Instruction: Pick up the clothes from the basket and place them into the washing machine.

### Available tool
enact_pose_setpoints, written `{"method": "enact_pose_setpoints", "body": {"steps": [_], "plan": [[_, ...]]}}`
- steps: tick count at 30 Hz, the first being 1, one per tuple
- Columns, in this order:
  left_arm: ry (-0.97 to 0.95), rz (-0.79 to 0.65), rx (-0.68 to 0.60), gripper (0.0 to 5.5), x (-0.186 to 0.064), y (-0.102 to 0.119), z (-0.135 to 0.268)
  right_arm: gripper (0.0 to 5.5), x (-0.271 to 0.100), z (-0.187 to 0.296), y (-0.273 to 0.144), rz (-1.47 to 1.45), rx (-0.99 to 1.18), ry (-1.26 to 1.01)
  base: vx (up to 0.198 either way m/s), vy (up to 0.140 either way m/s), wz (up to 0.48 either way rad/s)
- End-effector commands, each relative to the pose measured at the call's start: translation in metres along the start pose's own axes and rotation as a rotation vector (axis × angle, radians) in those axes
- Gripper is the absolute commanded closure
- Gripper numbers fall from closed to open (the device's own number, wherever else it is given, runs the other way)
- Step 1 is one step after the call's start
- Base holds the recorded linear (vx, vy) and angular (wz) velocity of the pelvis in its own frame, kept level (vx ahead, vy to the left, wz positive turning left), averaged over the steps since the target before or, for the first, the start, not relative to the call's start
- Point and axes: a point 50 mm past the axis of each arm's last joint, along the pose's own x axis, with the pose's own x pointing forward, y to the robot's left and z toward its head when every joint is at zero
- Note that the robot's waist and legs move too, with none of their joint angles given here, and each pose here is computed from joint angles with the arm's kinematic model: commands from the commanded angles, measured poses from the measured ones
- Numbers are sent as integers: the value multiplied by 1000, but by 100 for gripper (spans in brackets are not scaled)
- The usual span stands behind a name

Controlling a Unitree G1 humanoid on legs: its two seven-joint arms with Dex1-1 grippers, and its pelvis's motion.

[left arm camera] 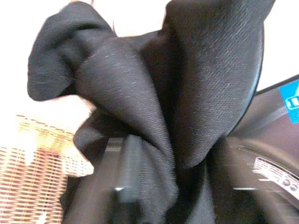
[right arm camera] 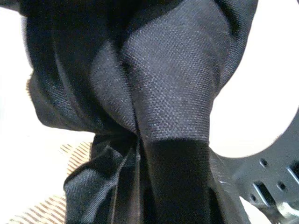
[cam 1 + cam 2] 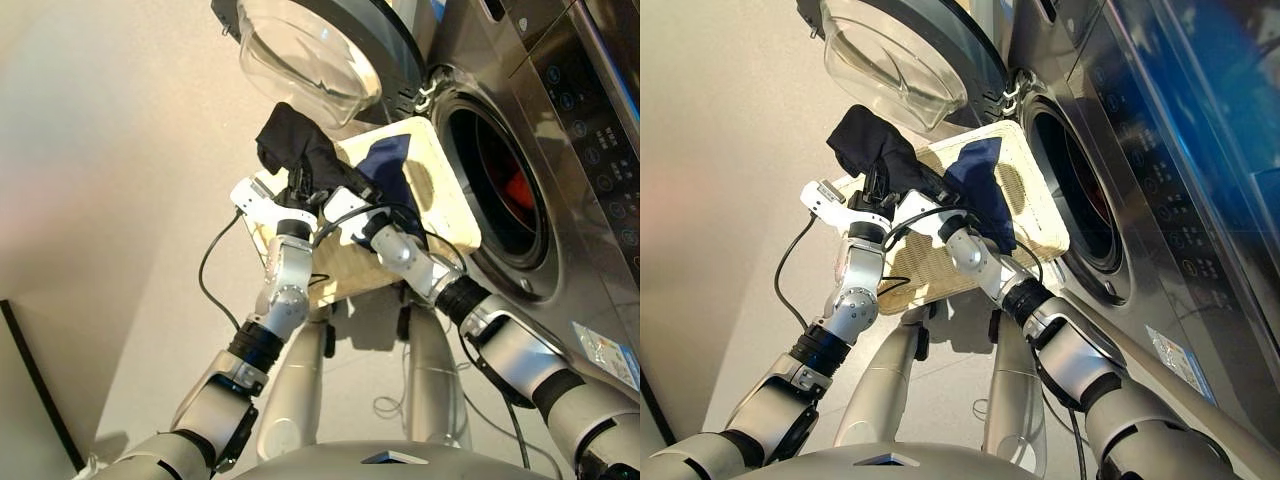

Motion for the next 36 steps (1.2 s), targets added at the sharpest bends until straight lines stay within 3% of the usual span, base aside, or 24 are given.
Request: {"method": "enact_pose_setpoints", "body": {"steps": [1, 4, 9, 12, 16, 24, 28, 36], "plan": [[-95, -131, -7, 0, 4, -23, 18, 550, 18, 37, -6, -97, 101, -132, 0, 0, 0], [-175, -50, 62, 0, 2, -5, 35, 550, 9, 21, -15, -192, 115, -86, 0, 0, 0], [-359, 242, 153, 0, -14, 42, 66, 550, -7, -1, -34, -376, 132, -19, 0, 0, 0], [-382, 412, 241, 0, -25, 72, 72, 550, -17, -16, -47, -497, 170, 42, 0, 0, 0], [-345, 535, 305, 0, -39, 99, 71, 550, -28, -37, -69, -683, 282, 141, 0, 0, 0], [-313, 575, 376, 0, -44, 109, 70, 550, -38, -46, -155, -1123, 321, 202, 9, 1, 15], [-297, 575, 413, 0, -54, 113, 74, 550, -49, -38, -221, -1348, 248, 227, 36, 7, 33], [-254, 566, 409, 0, -64, 118, 76, 550, -96, -19, -326, -1677, 201, 342, 0, 0, 0]]}}
